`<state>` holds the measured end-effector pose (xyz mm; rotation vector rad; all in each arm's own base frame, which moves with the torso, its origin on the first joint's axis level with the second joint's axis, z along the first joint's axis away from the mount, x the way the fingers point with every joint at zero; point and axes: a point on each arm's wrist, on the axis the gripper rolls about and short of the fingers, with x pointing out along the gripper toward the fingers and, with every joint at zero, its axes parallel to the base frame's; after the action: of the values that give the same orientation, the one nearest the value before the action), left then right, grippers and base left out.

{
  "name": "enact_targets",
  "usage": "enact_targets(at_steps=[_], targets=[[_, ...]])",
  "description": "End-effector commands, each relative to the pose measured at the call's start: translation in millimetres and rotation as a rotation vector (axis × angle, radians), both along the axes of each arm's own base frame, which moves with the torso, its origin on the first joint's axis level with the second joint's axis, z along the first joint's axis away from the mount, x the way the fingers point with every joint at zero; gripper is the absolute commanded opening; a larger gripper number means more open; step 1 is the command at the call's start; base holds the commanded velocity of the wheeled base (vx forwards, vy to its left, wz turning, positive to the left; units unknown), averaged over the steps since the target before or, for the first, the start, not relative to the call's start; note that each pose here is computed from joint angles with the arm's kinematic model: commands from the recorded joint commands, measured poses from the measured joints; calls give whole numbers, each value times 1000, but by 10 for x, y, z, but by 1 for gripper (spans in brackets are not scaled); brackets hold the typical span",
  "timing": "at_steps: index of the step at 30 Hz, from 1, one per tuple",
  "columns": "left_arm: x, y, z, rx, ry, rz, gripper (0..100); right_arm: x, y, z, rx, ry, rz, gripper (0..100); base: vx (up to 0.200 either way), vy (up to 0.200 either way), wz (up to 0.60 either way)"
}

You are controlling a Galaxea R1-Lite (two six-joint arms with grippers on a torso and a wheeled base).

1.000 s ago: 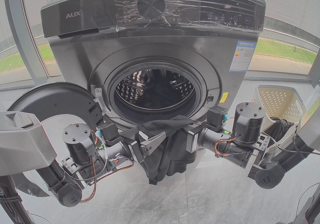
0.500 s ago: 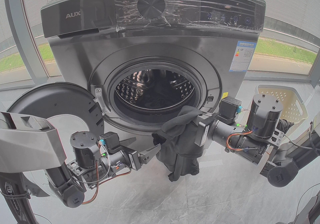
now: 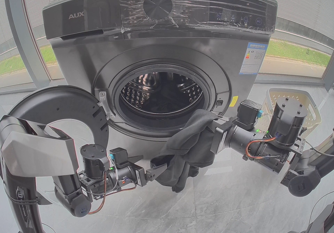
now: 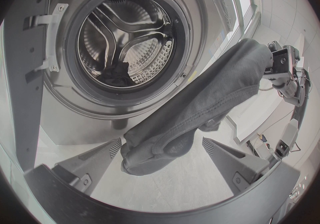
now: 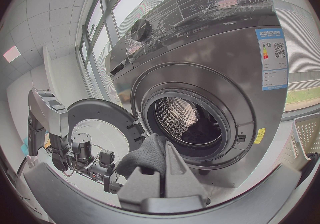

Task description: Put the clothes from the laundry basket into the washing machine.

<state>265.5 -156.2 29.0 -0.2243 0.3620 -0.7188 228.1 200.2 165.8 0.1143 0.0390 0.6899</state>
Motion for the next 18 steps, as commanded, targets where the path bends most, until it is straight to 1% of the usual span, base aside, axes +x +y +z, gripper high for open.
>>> enact_targets(at_steps=[1, 4, 8, 12, 14, 18], targets=[[-45, 12, -88, 16, 38, -32, 100, -13, -6, 23, 5, -6, 1, 0, 0, 0, 0], [-57, 10, -115, 17, 49, -48, 100, -7, -1, 38, 8, -11, 1, 0, 0, 0, 0], [-57, -16, -122, 18, 47, -71, 100, -4, 9, 36, 8, -11, 4, 0, 0, 0, 0], [-29, -29, -181, 40, 37, -89, 100, -4, 21, 22, 5, -8, 7, 0, 0, 0, 0], [19, -52, -264, 62, 30, -96, 100, -4, 28, 21, 5, -8, 9, 0, 0, 0, 0], [77, -80, -337, 68, 30, -98, 100, -2, 29, 17, 4, -7, 9, 0, 0, 0, 0]])
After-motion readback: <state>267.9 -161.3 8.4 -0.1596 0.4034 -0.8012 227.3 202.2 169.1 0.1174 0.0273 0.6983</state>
